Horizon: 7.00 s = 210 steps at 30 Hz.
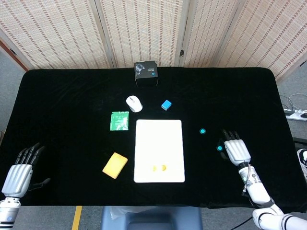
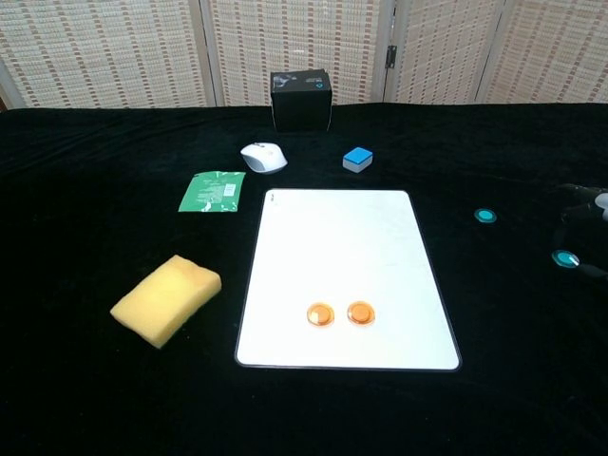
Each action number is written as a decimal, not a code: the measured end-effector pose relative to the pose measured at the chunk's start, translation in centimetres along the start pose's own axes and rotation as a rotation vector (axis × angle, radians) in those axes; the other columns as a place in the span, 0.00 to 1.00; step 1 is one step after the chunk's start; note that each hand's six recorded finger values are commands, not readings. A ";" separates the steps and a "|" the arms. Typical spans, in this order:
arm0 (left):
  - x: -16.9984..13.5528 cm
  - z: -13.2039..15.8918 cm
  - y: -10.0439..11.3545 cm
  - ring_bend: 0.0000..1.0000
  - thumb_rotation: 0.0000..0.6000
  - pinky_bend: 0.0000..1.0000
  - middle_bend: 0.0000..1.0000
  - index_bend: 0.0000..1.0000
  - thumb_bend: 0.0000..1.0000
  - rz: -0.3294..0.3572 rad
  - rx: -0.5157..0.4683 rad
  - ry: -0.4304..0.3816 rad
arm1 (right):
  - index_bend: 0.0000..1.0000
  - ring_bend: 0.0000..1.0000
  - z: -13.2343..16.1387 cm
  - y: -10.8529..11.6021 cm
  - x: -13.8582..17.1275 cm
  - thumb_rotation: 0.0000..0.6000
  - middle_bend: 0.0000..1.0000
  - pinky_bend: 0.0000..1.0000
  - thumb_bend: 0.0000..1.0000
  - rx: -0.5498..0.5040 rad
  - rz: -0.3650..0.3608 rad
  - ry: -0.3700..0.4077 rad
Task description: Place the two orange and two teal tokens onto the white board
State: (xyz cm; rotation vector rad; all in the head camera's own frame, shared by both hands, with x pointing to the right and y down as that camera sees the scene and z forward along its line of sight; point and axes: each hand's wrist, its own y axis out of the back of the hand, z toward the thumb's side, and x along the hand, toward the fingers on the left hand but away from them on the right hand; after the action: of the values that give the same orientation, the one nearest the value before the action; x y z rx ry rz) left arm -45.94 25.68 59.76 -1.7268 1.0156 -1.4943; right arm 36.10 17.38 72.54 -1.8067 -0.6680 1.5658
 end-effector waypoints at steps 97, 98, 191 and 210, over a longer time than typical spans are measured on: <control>-0.3 -0.4 0.0 0.00 1.00 0.00 0.00 0.01 0.17 -0.003 -0.009 0.005 | 0.35 0.00 9.5 5.4 -9.1 1.00 0.10 0.00 0.46 0.040 -0.031 0.097; -0.3 -0.3 0.1 0.00 1.00 0.00 0.00 0.01 0.17 -0.002 -0.007 0.005 | 0.35 0.00 9.0 5.2 -9.2 1.00 0.10 0.00 0.46 0.041 -0.030 0.087; 0.0 -0.7 -0.7 0.00 1.00 0.00 0.00 0.01 0.18 -0.024 -0.008 0.017 | 0.31 0.00 23.6 2.1 -7.3 1.00 0.14 0.00 0.46 0.098 0.029 0.418; 0.7 -0.2 0.1 0.00 1.00 0.00 0.00 0.01 0.18 0.007 -0.015 -0.002 | 0.13 0.00 12.1 9.7 -3.1 1.00 0.07 0.00 0.46 0.049 -0.204 0.198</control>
State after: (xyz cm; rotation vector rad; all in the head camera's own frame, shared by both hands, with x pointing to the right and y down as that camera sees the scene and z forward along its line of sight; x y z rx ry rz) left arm -46.14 25.05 60.01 -1.7322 1.0334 -1.4841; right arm 23.33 10.41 66.35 -1.7686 -0.6896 1.2410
